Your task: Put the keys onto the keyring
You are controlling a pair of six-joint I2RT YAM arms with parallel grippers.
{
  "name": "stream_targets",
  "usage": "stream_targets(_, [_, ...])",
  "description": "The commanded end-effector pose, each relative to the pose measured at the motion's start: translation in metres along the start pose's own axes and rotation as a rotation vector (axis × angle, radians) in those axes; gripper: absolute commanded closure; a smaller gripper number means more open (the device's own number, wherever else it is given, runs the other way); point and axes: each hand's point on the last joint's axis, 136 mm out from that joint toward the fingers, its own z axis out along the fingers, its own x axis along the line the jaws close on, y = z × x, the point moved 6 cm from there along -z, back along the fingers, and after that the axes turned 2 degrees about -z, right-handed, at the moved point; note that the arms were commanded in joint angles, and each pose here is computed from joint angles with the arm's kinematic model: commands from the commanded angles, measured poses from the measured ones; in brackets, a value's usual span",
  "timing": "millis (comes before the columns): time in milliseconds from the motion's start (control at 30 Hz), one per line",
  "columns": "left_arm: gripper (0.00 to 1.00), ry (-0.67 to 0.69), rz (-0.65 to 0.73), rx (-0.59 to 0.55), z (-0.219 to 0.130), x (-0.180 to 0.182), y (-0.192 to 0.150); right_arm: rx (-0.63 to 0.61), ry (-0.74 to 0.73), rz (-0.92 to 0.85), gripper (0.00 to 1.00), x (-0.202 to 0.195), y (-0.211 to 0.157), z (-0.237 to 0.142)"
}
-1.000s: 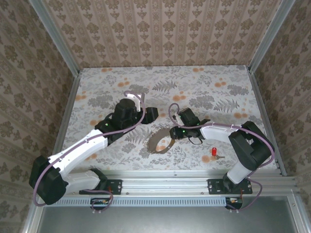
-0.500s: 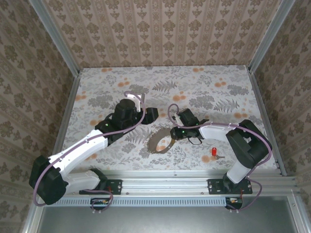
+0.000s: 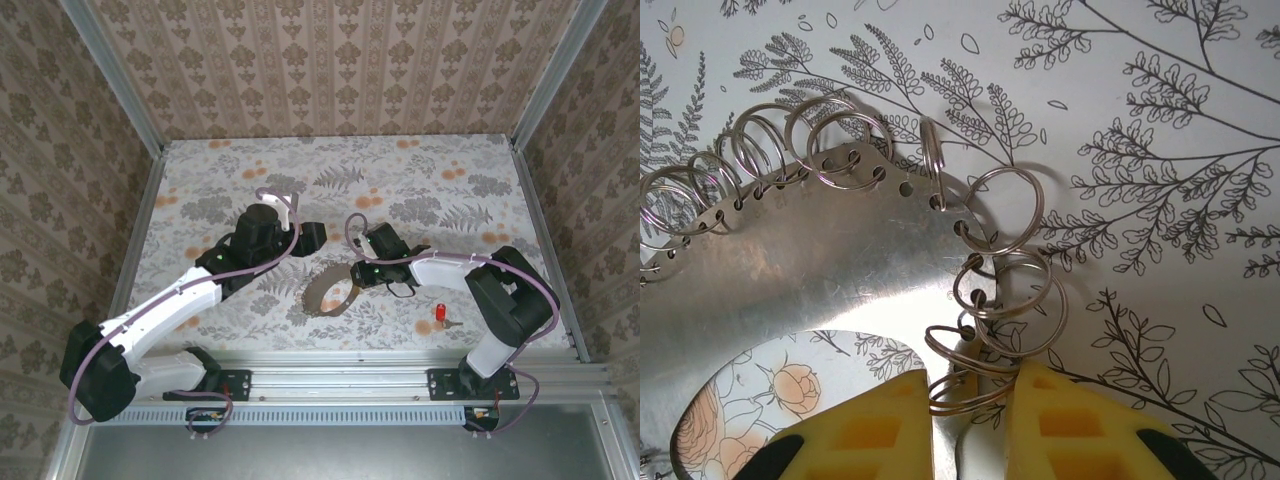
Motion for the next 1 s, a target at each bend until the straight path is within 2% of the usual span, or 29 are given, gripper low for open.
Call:
stream_targets(0, [0.30,-0.010,0.001,-0.010,0.000,0.000,0.003,-0.011,0.018,-0.020,0.91,0.006,0.008,-0.004])
stream_targets(133, [0.30,-0.011,0.001,-0.006,0.001,0.000,0.002,-0.013,0.024,-0.021,0.99,0.008,0.007,-0.007])
stream_targets(367, [0.30,-0.014,0.001,0.003,0.002,0.001,0.001,-0.010,0.056,-0.017,0.99,0.012,0.004,-0.017])
stream_targets(533, [0.30,-0.015,0.001,0.000,0.002,0.001,0.001,-0.025,0.041,0.011,0.92,0.007,-0.003,-0.021])
stream_targets(733, [0.30,0.002,-0.011,0.020,0.004,0.004,-0.003,-0.058,0.004,0.115,0.74,-0.008,0.002,-0.029])
stream_targets(800, [0.30,0.033,-0.003,0.059,0.006,0.008,-0.008,-0.056,-0.028,0.133,0.71,-0.013,0.004,-0.031])
stream_targets(967, [0.43,0.130,0.123,0.239,0.024,0.003,-0.032,-0.069,-0.110,0.285,0.65,-0.040,0.007,-0.041])
